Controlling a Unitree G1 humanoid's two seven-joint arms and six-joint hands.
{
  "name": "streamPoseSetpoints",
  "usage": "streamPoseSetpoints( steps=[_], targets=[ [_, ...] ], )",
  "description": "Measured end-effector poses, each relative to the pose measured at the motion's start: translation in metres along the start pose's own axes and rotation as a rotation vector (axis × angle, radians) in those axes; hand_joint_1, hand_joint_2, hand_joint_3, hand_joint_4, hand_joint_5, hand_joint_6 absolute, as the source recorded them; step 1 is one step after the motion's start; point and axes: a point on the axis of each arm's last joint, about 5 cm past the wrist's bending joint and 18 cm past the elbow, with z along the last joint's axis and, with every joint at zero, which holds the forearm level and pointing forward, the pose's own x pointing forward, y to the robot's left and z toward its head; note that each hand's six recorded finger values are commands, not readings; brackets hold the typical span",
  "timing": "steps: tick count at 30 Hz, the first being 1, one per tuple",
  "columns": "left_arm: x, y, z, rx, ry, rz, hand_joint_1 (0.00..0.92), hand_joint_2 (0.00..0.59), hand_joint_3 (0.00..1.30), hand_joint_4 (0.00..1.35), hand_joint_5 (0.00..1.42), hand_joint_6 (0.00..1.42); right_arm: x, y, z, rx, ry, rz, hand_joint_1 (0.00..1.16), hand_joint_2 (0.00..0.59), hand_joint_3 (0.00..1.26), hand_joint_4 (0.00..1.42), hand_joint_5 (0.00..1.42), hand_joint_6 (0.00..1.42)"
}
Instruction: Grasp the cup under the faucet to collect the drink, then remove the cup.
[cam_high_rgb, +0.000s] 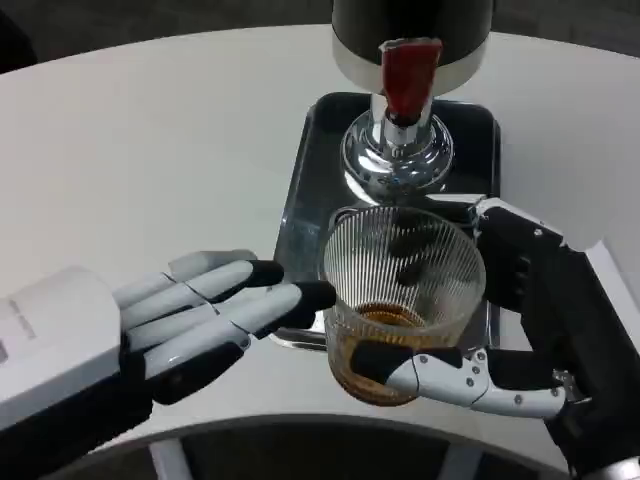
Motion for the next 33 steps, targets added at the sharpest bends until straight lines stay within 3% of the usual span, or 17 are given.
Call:
streamPoseSetpoints(
  steps=[13,20,33],
  targets=[
    [-0.008,0.002,0.0034,0.022,0.001,0.001,0.000,0.070,0.00,0.00,0.00,0.00,-0.005,-0.0113,0.0089,-0.014,0.005,0.023,0.98,0.177,0.62,0.70,0.83,0.75],
    [-0.009,0.001,0.0043,0.019,0.001,-0.002,0.000,0.070,0.00,0.00,0.00,0.00,-0.006,-0.0141,0.0087,-0.017,0.023,0.046,0.98,0.177,0.62,0.70,0.83,0.75],
    [-0.007,0.000,0.0079,0.017,-0.013,0.005,0.000,0.076,0.00,0.00,0.00,0.00,-0.010,-0.0156,0.0120,-0.015,0.021,0.045,0.98,0.177,0.62,0.70,0.83,0.76]
  ],
)
